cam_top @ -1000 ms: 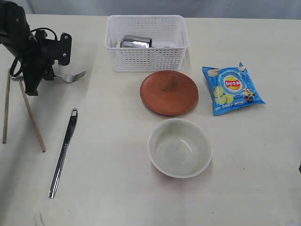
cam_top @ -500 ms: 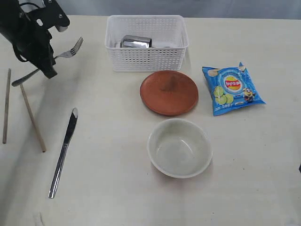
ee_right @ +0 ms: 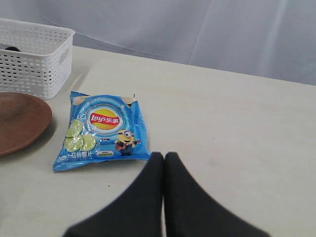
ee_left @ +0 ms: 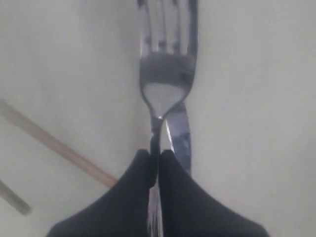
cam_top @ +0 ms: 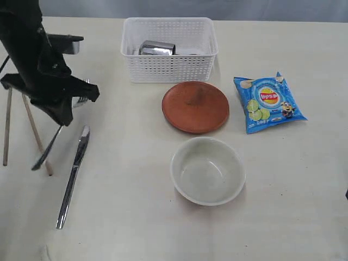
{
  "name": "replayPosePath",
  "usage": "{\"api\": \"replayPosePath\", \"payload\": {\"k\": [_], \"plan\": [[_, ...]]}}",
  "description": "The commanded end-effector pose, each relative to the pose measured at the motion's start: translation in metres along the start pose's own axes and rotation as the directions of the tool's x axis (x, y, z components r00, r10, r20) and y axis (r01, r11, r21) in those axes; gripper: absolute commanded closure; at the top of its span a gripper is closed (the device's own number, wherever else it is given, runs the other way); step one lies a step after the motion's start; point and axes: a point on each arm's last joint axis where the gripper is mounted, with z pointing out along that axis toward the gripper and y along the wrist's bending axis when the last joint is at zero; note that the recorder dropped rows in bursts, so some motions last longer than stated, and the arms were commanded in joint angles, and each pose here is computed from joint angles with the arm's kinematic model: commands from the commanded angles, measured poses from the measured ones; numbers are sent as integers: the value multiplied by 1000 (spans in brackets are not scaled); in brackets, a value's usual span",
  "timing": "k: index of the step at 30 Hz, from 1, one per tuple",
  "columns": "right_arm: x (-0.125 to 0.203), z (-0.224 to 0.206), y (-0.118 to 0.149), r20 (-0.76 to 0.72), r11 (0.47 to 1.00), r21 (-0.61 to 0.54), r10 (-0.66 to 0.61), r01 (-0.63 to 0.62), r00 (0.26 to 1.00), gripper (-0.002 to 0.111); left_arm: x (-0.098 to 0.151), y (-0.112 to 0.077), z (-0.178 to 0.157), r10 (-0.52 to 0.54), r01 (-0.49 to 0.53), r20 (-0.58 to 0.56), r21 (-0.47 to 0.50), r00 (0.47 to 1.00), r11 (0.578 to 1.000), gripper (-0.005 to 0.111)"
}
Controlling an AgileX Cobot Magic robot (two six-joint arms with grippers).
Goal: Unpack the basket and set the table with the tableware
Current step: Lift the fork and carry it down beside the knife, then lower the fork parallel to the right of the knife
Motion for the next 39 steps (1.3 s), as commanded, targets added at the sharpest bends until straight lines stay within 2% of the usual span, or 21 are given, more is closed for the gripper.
{"api": "replayPosePath", "payload": {"k": [1, 6, 11, 15, 22, 28, 35, 39], "plan": [[1, 0, 0, 3, 1000, 3, -5, 5, 1000, 109, 24, -22, 8, -104, 108, -36, 138, 994, 985, 107], [1, 0, 0, 3, 1000, 3, -5, 5, 1000, 109, 45, -46, 25, -136, 136, -12, 105, 991, 985, 107], [1, 0, 0, 3, 1000, 3, -5, 5, 1000, 109, 58, -61, 43, -210, 208, 19, 84, 977, 975, 107], [1, 0, 0, 3, 1000, 3, -5, 5, 1000, 109, 63, -70, 52, -226, 221, 65, 74, 972, 972, 107], [1, 0, 0, 3, 1000, 3, -5, 5, 1000, 109, 65, -57, 53, -200, 209, 88, -96, 976, 973, 107], [1, 0, 0, 3, 1000, 3, -5, 5, 1000, 109, 65, -60, 53, -228, 234, 86, -66, 970, 970, 107], [1, 0, 0, 3, 1000, 3, -5, 5, 1000, 109, 68, -61, 55, -215, 219, 70, -56, 974, 974, 107], [1, 0, 0, 3, 1000, 3, -5, 5, 1000, 109, 66, -60, 56, -199, 204, 97, -44, 975, 978, 107]]}}
